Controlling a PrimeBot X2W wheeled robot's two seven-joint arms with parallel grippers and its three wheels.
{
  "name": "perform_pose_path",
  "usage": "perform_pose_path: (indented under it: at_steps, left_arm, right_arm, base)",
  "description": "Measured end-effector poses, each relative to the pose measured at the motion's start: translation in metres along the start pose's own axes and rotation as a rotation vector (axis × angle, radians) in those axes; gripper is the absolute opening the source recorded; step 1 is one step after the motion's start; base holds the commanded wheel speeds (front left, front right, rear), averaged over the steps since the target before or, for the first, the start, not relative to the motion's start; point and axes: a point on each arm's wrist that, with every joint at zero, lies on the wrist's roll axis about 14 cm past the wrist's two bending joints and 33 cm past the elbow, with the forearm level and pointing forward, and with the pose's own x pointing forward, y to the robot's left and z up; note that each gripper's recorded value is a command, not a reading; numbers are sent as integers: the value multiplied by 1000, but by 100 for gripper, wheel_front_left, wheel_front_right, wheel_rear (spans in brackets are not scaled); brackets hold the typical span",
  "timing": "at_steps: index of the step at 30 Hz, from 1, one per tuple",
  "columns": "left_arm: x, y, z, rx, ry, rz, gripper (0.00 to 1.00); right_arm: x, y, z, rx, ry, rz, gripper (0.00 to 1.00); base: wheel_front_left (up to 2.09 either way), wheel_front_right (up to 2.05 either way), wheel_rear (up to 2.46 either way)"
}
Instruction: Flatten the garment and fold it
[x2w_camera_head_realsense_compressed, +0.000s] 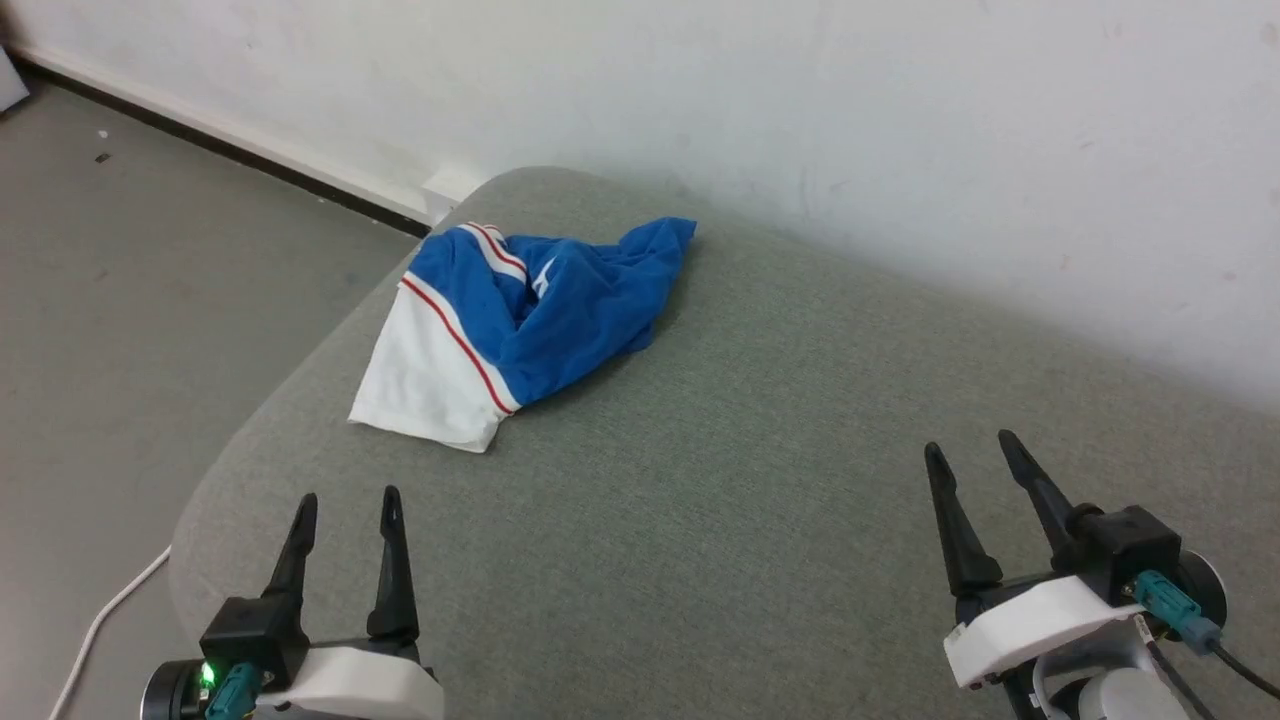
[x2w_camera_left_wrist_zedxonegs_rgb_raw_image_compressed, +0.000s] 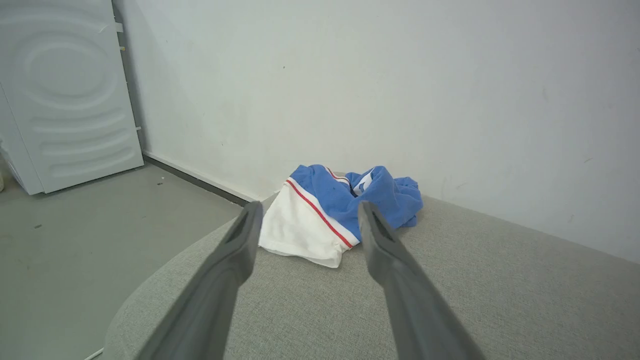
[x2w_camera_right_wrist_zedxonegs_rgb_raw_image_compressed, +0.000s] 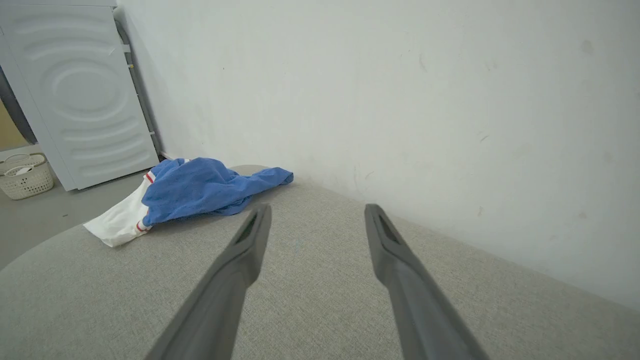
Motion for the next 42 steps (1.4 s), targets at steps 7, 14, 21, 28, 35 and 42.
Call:
perform_pose_path:
  at_steps: [7, 14, 21, 28, 35, 42]
  left_arm:
    - [-6, 11, 1, -5, -9, 38, 100]
    - [-13, 23, 2, -4, -15, 84, 100]
    - [-23, 35, 0, -9, -13, 125, 100]
    - [-23, 36, -1, -6, -12, 138, 100]
    - [-21, 32, -3, -9, -3, 126, 100]
    - [-1, 28, 41, -55, -139, 116, 100]
  right_arm:
    - [8, 12, -2, 8, -7, 38, 100]
    - [16, 21, -2, 13, -18, 71, 100]
    - [23, 33, -1, 19, -30, 106, 100]
    - [26, 35, -1, 25, -40, 114, 100]
    - [25, 31, -1, 27, -41, 104, 100]
    - [28, 23, -4, 18, -44, 88, 100]
  base:
    - [0, 0, 0]
    - [0, 0, 0]
    - [0, 0, 0]
    - [0, 0, 0]
    - [0, 0, 0]
    - [0, 0, 0]
